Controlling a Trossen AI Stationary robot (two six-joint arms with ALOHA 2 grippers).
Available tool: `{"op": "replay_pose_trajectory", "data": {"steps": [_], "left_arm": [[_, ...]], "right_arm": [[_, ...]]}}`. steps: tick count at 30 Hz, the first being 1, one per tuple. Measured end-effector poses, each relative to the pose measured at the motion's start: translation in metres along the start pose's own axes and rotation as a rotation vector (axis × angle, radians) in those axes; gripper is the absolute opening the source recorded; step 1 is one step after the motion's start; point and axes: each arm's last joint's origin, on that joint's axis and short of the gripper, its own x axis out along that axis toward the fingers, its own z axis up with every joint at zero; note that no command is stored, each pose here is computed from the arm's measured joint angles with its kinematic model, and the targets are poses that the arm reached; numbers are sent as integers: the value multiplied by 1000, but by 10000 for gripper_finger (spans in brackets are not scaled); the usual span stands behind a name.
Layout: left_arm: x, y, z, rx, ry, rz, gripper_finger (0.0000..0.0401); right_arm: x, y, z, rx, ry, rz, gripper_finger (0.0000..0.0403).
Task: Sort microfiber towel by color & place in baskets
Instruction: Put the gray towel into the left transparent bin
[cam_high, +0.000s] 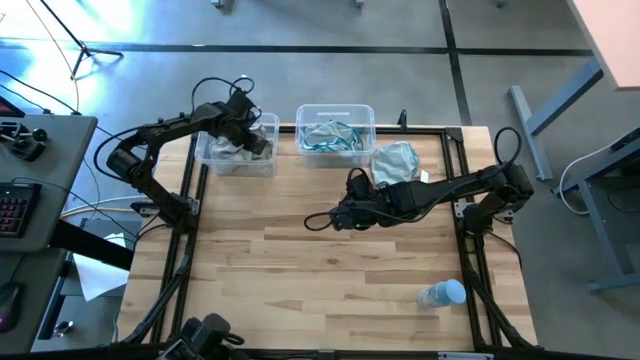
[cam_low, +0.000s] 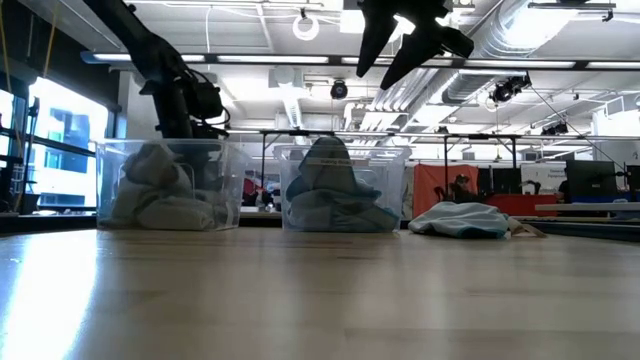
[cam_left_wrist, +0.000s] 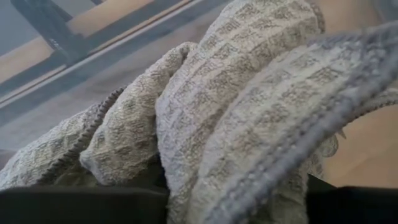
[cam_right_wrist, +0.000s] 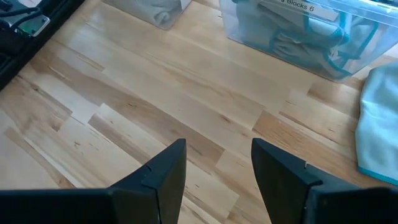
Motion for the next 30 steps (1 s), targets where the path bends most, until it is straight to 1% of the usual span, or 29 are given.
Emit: {"op": "replay_pose_trajectory", "data": {"steps": [5,11,21,25,30], "left_arm": [[-6,-1,4,1,-6,-1,149],[-26,-1,5,12,-77,-4,157],[-81,-1,-6,32,-248,-14,157],[-105,-1,-14,41,-329,-18,157],[-133,-2,-27,87,-424,-19,157]], "right_arm": [[0,0,0,0,0,0,177],[0,0,0,26,4,2,177],[0,1,0,27,2,10,177],[0,1,1,26,2,10,177],[0,1,1,26,2,10,177]]}}
